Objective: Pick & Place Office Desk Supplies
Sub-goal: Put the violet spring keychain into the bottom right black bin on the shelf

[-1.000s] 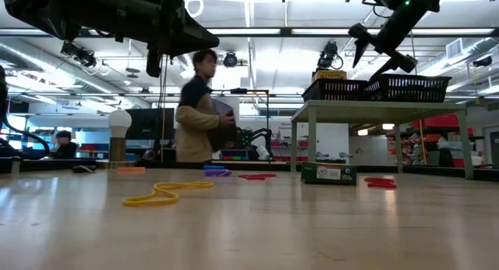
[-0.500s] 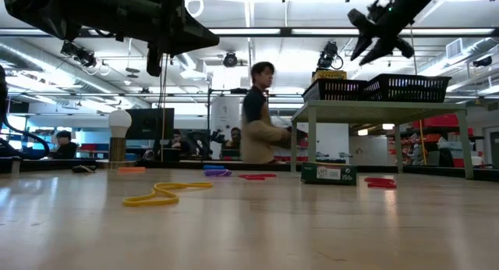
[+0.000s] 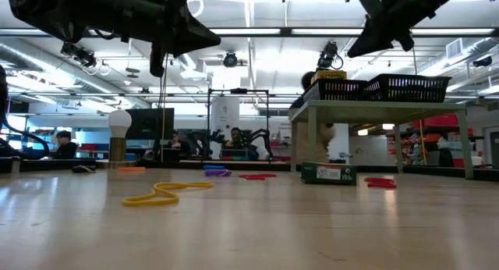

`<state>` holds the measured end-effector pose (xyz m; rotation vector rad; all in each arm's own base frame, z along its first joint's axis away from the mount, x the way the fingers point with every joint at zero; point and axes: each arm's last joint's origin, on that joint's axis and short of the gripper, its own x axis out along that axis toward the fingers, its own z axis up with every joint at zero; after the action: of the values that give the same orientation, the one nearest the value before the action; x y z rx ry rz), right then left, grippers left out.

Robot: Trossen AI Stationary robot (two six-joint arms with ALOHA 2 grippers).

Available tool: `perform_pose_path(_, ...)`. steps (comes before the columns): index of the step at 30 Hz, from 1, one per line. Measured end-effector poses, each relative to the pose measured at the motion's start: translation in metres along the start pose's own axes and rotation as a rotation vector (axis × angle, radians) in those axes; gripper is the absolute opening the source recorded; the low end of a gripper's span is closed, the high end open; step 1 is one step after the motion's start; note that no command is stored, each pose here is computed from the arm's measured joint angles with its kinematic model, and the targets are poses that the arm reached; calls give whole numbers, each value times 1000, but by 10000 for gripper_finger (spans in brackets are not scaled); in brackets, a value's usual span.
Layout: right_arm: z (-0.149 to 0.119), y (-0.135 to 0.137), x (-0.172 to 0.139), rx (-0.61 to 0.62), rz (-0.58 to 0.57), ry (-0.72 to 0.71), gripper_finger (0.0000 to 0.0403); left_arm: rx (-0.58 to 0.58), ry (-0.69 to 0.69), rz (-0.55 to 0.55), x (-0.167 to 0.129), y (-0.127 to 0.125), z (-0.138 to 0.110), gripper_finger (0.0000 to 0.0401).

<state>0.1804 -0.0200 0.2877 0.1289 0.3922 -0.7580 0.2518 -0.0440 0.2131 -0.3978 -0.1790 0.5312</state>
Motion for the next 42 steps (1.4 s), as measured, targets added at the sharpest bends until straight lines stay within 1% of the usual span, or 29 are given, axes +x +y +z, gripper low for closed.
perform_pose_path(2, -10, 10, -4, -33, 27, -22, 7, -44, -12, -1, 4, 3, 3, 14)
perform_pose_path(6, -25, 26, -14, -67, 55, -71, 14, -110, 6, -63, 11, 8, 5, 14)
perform_pose_path(8, -29, 32, -21, -87, 77, -86, 13, -110, 29, -71, 14, 11, 4, 14)
perform_pose_path(11, -37, 38, -30, -120, 118, -94, 8, -103, 22, -67, 15, 13, 5, 14)
perform_pose_path(14, -43, 43, -36, -140, 152, -103, 5, -51, 22, -62, 16, 14, 5, 14)
perform_pose_path(16, -49, 46, -38, -142, 163, -114, 6, -37, 29, -62, 16, 14, 5, 14)
perform_pose_path(19, -57, 47, -37, -135, 177, -115, 12, 7, 55, -83, 17, 16, 3, 14)
perform_pose_path(23, -67, 47, -33, -103, 208, -90, 23, 79, 159, -136, 20, 21, -4, 7)
perform_pose_path(26, -71, 47, -32, -133, 226, -81, 24, 184, 268, -148, 25, 19, -9, 6)
perform_pose_path(29, -69, 48, -32, -191, 251, -94, 18, 316, 373, -125, 31, 14, -8, 5)
perform_pose_path(31, -67, 50, -33, -205, 260, -115, 12, 374, 419, -96, 34, 10, -6, 9)
perform_pose_path(33, -66, 50, -33, -222, 261, -121, 7, 377, 451, -22, 38, 12, -7, 20)
perform_pose_path(36, -67, 50, -33, -228, 260, -120, 4, 384, 525, 66, 41, 24, -11, 47)
perform_pose_path(39, -67, 50, -33, -229, 260, -120, 6, 337, 641, 133, 47, 46, -16, 80)
perform_pose_path(41, -67, 50, -33, -228, 263, -120, 12, 297, 692, 170, 53, 59, -21, 102)
perform_pose_path(42, -66, 50, -33, -228, 263, -120, 15, 296, 710, 197, 55, 65, -23, 113)
